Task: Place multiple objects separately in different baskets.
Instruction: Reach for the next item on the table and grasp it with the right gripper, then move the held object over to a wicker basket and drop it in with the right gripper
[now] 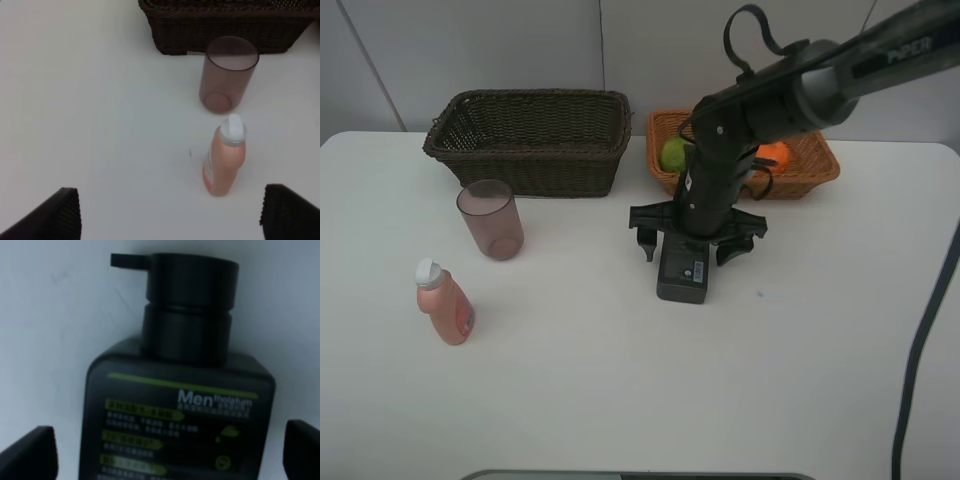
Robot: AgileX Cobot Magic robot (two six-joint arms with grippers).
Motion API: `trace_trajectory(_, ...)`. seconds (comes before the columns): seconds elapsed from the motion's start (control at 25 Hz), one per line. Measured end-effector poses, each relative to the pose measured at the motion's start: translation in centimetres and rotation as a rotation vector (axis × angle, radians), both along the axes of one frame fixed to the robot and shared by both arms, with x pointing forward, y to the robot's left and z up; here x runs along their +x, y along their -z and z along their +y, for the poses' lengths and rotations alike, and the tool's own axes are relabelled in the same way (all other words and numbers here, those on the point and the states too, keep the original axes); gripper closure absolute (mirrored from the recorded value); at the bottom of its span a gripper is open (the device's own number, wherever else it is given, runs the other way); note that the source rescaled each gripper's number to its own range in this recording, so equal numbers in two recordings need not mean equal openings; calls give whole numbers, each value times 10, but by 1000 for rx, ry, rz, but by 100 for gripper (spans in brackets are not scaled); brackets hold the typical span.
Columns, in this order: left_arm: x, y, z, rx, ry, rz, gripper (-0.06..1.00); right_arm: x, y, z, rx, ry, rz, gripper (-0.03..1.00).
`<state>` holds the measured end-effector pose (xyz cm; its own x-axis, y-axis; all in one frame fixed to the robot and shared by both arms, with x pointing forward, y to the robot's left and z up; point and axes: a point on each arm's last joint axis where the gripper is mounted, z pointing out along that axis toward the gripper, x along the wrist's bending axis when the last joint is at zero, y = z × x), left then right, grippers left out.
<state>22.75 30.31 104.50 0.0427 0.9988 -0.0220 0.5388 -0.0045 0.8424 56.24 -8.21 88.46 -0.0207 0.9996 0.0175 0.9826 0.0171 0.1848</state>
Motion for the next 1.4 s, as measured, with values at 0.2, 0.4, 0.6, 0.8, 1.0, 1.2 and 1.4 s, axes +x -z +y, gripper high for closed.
trace_trajectory(0.2,0,0,0,0,0,0,2,0,10,0,-12,-2,15,-3)
trace_trajectory(0.4,0,0,0,0,0,0,2,1,13,0,-25,-7,23,-3)
trace_trajectory(0.6,0,0,0,0,0,0,2,1,13,0,-25,-7,23,-3)
trace_trajectory(0.8,0,0,0,0,0,0,2,1,14,0,-31,-9,26,7)
trace_trajectory(1.0,0,0,0,0,0,0,2,0,14,-1,-49,-15,34,80)
trace_trajectory(1.2,0,0,0,0,0,0,2,0,15,-1,-51,-15,36,80)
trace_trajectory(1.4,0,0,0,0,0,0,2,0,15,-1,-51,-15,36,80)
